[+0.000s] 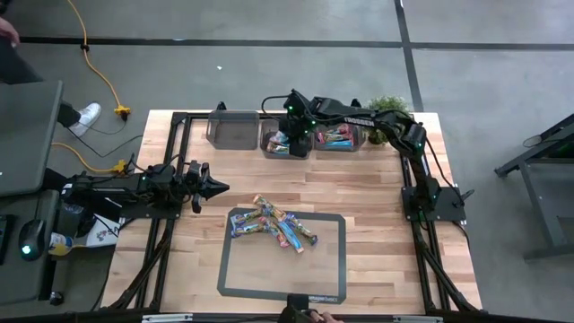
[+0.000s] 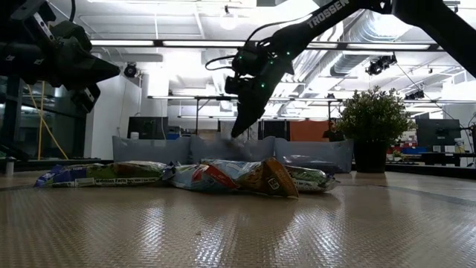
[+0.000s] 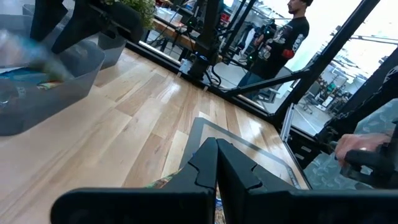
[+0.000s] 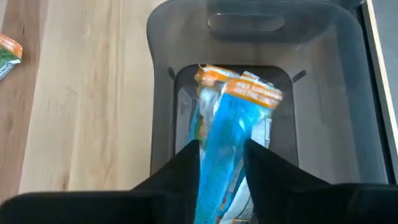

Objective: Pick and place Granola Bars by type
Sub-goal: Put the yellow granola bar into the center black bin

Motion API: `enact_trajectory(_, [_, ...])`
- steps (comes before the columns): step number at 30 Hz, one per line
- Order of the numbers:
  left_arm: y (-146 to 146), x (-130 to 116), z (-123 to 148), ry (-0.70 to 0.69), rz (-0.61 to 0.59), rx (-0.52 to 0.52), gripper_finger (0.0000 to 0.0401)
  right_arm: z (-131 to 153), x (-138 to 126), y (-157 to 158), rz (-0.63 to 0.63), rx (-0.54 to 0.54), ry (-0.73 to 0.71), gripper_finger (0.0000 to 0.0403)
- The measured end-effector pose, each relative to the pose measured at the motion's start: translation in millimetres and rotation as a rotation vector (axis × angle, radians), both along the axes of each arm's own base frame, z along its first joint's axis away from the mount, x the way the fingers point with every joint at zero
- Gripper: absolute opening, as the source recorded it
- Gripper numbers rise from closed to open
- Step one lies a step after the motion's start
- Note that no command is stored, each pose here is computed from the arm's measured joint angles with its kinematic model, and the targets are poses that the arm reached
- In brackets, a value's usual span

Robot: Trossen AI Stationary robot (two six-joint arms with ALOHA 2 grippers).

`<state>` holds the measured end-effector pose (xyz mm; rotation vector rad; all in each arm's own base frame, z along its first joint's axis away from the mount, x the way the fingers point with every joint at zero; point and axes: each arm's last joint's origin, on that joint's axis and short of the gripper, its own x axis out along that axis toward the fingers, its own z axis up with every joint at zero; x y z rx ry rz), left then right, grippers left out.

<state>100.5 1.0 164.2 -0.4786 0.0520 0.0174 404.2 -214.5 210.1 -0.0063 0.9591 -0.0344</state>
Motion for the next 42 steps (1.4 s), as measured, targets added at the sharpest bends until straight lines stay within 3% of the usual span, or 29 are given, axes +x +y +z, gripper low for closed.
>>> enact_trajectory(11, [0, 0, 0, 0.000, 0.000, 0.000, 0.0001, 6, 3, -3, -0.067, -0.042, -0.013, 0.0178])
enact_trajectory(18, [0, 0, 0, 0.000, -0.004, 0.000, 0.0001, 49, 13, -8, -0.142, -0.030, -0.141, 0.0182])
enact_trajectory(23, [0, 0, 0, 0.000, -0.004, 0.000, 0.0001, 92, 23, -2, -0.135, 0.071, -0.300, 0.0182])
enact_trajectory(28, [0, 0, 0, 0.000, -0.004, 0.000, 0.0001, 129, 32, 15, -0.018, 0.283, -0.461, 0.0182])
enact_trajectory(35, [0, 0, 0, 0.000, -0.005, -0.001, 0.0001, 142, 39, 40, 0.149, 0.607, -0.491, 0.0182])
enact_trajectory(42, [0, 0, 0, 0.000, -0.003, -0.029, 0.0001, 138, 53, 83, 0.161, 0.578, -0.432, 0.0182])
